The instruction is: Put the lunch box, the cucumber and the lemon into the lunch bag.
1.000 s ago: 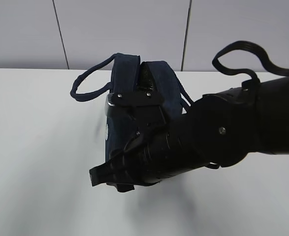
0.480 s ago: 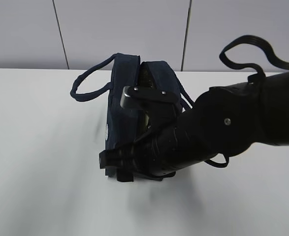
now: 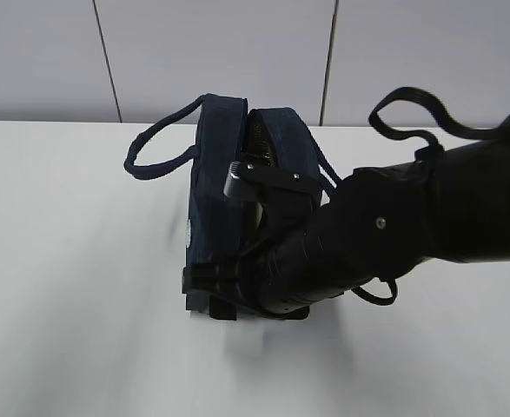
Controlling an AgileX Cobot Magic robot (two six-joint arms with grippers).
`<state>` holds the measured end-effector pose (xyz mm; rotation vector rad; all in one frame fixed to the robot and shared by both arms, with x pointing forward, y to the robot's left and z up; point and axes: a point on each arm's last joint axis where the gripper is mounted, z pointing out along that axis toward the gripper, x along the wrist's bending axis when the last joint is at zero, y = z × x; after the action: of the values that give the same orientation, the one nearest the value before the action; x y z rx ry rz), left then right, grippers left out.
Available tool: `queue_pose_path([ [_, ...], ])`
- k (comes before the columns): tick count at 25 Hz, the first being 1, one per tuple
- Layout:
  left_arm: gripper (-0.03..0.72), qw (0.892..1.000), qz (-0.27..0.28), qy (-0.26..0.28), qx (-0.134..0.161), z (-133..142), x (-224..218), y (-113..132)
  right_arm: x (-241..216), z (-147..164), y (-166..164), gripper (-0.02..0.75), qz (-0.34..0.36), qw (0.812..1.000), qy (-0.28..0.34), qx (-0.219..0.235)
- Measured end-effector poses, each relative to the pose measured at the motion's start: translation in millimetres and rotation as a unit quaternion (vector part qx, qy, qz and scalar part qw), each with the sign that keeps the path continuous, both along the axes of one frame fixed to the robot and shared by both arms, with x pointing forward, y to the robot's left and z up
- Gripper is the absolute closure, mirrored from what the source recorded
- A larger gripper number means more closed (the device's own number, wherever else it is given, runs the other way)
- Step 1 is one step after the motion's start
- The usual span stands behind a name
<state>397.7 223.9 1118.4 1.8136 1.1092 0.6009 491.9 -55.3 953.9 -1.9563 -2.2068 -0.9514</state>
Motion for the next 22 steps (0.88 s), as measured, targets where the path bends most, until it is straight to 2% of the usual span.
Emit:
queue_pose_path([
  [7, 0.630, 1.000, 0.001, -0.002, -0.001, 0, 0, 0, 4, -14, 3, 0.283, -0.012, 1.000, 0.009, -0.001],
  [22, 0.625, 1.000, 0.001, -0.004, -0.003, 1, 0, 0, 21, -20, -8, 0.283, -0.065, 0.998, 0.004, 0.017],
])
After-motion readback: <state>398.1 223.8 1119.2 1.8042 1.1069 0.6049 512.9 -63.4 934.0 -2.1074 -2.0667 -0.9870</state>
